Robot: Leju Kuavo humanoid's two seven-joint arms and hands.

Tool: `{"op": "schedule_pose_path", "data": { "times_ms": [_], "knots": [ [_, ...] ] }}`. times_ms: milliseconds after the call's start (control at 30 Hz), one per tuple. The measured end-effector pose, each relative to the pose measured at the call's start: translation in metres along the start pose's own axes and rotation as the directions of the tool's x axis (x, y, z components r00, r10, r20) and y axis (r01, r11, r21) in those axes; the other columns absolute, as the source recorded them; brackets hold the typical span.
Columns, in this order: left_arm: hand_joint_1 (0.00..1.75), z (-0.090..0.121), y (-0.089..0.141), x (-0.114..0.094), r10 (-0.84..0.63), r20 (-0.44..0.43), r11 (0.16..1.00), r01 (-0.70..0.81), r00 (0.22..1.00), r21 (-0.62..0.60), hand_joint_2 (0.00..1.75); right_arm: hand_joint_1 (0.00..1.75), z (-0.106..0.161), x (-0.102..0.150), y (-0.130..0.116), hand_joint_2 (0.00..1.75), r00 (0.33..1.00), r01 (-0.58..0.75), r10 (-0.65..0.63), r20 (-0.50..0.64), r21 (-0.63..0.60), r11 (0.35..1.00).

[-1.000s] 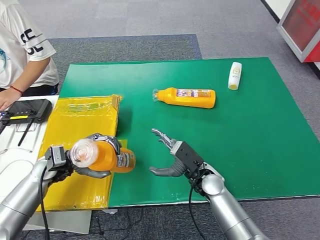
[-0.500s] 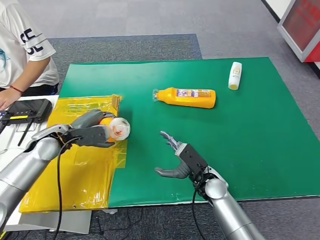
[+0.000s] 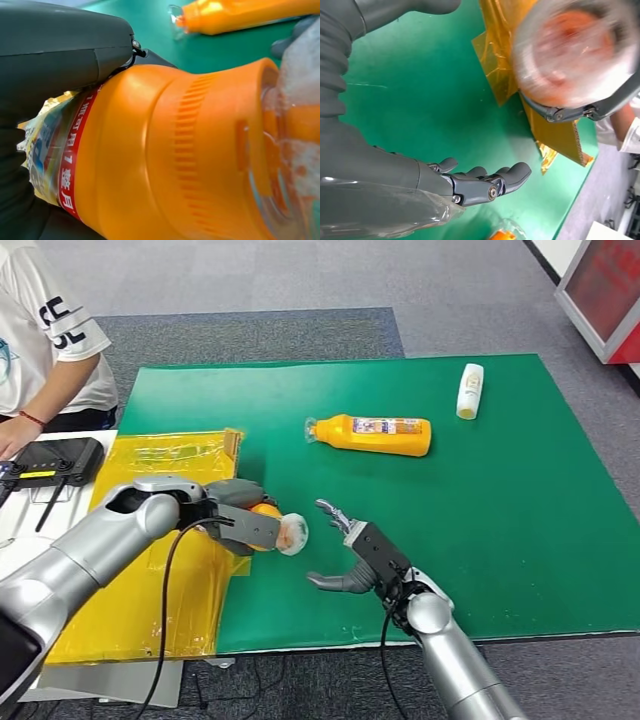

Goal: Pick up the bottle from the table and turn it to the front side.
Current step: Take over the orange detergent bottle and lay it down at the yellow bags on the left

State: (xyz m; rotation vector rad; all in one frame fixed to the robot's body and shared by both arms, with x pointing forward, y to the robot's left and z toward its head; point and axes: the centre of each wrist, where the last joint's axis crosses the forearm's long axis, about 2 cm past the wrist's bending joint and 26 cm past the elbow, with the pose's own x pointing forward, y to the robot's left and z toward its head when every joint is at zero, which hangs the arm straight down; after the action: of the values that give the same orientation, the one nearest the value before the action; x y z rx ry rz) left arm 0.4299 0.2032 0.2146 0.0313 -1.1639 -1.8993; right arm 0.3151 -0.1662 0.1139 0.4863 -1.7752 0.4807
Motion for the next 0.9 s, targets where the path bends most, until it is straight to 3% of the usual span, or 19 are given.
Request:
{"op": "schedule_pose_path", "data": {
  "times_ms": [133,267,433,633,900],
  "knots": [
    [1.75,0.015,0.005,-0.016,0.171,0.169,0.985,-0.164,0.971,-0.057,1.75,0.00,-0.005,-0.001,0.002,1.75,1.000,0.010,-0.010,0.021,0.017,1.000],
    [1.75,0.032,0.006,-0.033,0.268,0.225,0.963,-0.255,0.937,-0.084,1.75,0.00,-0.011,0.000,0.006,1.75,0.999,0.020,-0.021,0.025,0.040,0.999],
    [1.75,0.038,0.007,-0.043,0.219,0.080,0.974,-0.213,0.972,-0.071,1.75,0.00,-0.015,-0.001,0.008,1.75,1.000,0.015,-0.016,0.014,0.039,0.999],
    [1.75,0.026,0.010,-0.041,0.121,-0.105,0.986,-0.132,0.987,-0.098,1.75,0.00,-0.015,-0.001,0.009,1.75,1.000,0.003,-0.003,-0.007,0.033,0.999],
    [1.75,0.009,0.005,-0.038,0.089,-0.192,0.985,-0.115,0.977,-0.129,1.75,0.00,-0.015,-0.001,0.008,1.75,1.000,-0.012,0.012,-0.019,0.021,1.000]
  ]
}}
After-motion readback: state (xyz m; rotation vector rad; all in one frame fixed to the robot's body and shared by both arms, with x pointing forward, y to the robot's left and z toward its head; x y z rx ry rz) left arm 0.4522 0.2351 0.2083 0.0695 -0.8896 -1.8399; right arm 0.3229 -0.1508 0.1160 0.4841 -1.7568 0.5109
